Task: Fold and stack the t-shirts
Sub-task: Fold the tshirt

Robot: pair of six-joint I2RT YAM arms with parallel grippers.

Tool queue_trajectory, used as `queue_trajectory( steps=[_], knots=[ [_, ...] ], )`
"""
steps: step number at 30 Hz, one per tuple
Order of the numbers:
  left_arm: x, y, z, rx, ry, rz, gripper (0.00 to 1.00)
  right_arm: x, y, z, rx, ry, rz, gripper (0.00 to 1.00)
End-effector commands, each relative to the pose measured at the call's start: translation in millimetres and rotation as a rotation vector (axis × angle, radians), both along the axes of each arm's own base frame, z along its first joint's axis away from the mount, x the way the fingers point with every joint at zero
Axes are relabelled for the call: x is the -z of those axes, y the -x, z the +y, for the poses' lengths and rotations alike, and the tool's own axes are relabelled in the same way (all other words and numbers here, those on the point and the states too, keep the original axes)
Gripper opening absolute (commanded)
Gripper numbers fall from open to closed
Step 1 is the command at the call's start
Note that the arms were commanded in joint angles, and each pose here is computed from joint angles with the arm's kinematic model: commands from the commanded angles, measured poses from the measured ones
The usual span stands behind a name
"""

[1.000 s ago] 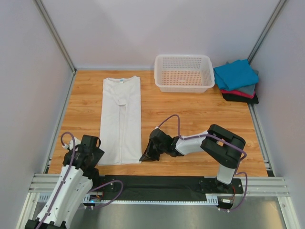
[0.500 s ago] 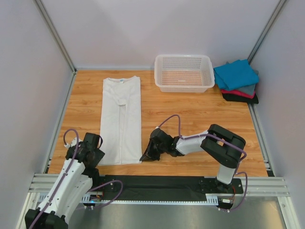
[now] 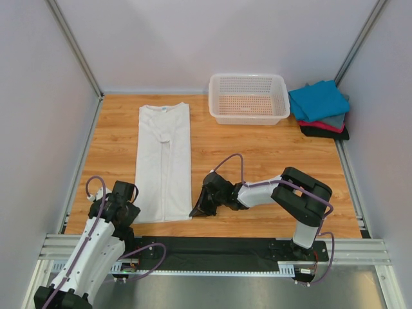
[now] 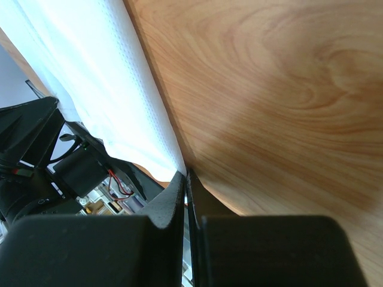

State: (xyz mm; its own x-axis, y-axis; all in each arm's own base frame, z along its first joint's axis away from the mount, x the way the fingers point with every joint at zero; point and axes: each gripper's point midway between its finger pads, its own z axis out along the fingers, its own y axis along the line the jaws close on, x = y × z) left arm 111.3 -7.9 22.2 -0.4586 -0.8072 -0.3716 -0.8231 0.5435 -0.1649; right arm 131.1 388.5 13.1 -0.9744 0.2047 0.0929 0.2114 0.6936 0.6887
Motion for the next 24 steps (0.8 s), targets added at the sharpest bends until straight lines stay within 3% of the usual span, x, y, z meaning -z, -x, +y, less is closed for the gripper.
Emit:
queue_trajectory(
  steps=[1, 4, 10, 17, 24],
  knots=[
    [-1, -3, -2, 0.014, 0.006, -0.011, 0.45, 33, 3, -28, 0.01, 0.154, 0.017, 0.0],
    [-2, -4, -2, 0.012, 0.007, -0.013, 0.43, 33, 2, -26, 0.009, 0.152, 0.018, 0.0],
    [-1, -3, -1, -0.002, 0.005, -0.013, 0.0, 31, 2, -22, 0.004, 0.139, 0.024, 0.0],
    [-4, -10, 2, 0.009, -0.018, -0.036, 0.0, 11, -4, -17, -0.016, 0.105, -0.033, 0.0],
    [-43, -42, 8, 0.078, -0.096, -0.133, 0.0, -20, -20, -8, -0.012, 0.069, -0.118, 0.0]
  ],
)
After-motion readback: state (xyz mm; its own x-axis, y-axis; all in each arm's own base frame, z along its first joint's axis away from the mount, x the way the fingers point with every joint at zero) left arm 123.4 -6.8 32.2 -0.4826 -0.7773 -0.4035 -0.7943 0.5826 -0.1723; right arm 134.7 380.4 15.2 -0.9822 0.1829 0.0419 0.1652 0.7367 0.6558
